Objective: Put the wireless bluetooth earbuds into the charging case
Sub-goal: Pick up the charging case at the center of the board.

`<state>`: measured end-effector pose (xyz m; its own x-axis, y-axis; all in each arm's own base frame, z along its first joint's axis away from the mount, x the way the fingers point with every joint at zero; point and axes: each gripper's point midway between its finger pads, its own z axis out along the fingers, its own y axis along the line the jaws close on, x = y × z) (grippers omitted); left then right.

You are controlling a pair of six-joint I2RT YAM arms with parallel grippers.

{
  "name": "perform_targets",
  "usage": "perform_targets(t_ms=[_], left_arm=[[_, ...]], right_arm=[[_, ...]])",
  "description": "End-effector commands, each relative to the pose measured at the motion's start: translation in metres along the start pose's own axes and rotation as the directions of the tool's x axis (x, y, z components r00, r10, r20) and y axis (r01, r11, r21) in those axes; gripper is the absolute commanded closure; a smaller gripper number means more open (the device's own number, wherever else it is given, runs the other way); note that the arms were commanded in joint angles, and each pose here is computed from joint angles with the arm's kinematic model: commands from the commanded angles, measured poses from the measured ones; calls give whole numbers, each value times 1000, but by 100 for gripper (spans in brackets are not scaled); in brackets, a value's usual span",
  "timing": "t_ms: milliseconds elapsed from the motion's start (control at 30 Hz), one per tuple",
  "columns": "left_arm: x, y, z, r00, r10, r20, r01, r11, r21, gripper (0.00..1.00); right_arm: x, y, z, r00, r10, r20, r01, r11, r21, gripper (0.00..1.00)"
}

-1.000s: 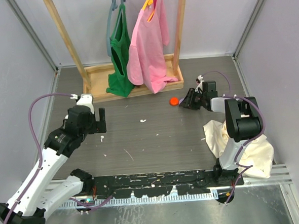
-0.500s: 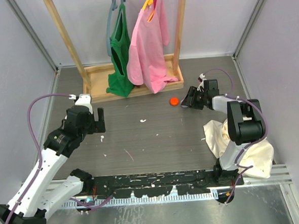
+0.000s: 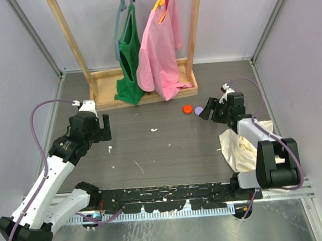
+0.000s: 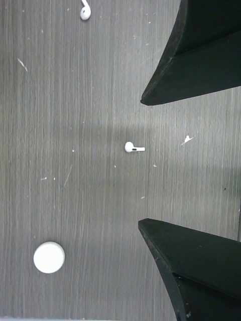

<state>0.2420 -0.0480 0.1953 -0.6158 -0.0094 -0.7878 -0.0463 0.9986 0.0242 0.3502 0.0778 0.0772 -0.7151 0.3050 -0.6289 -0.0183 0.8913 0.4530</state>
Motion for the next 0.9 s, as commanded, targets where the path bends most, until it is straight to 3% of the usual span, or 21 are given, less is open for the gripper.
perform_targets(t_ms=[0,333,533,700,867], left_arm=[[-12,12,6,998,-47,40,49,996,-69,2],[-19,39,31,964,-262,34,264,955,-137,2],[-19,62,53,922,-387,-10,375,900,-223,2],[-19,87,71,868,-497,-13,468,826,-315,2],[-20,112,91,770,-637,32,599,705,-379,2]], right_arm=[[-24,28,-21,987,-37,156,56,991,-122,23],[-29,56,-53,932,35,360,69,960,-273,11],[-38,61,-58,910,-34,413,93,988,-125,1],[-41,60,-63,895,-78,439,120,990,-68,0],[-40,60,-64,891,-110,440,140,990,-36,0]])
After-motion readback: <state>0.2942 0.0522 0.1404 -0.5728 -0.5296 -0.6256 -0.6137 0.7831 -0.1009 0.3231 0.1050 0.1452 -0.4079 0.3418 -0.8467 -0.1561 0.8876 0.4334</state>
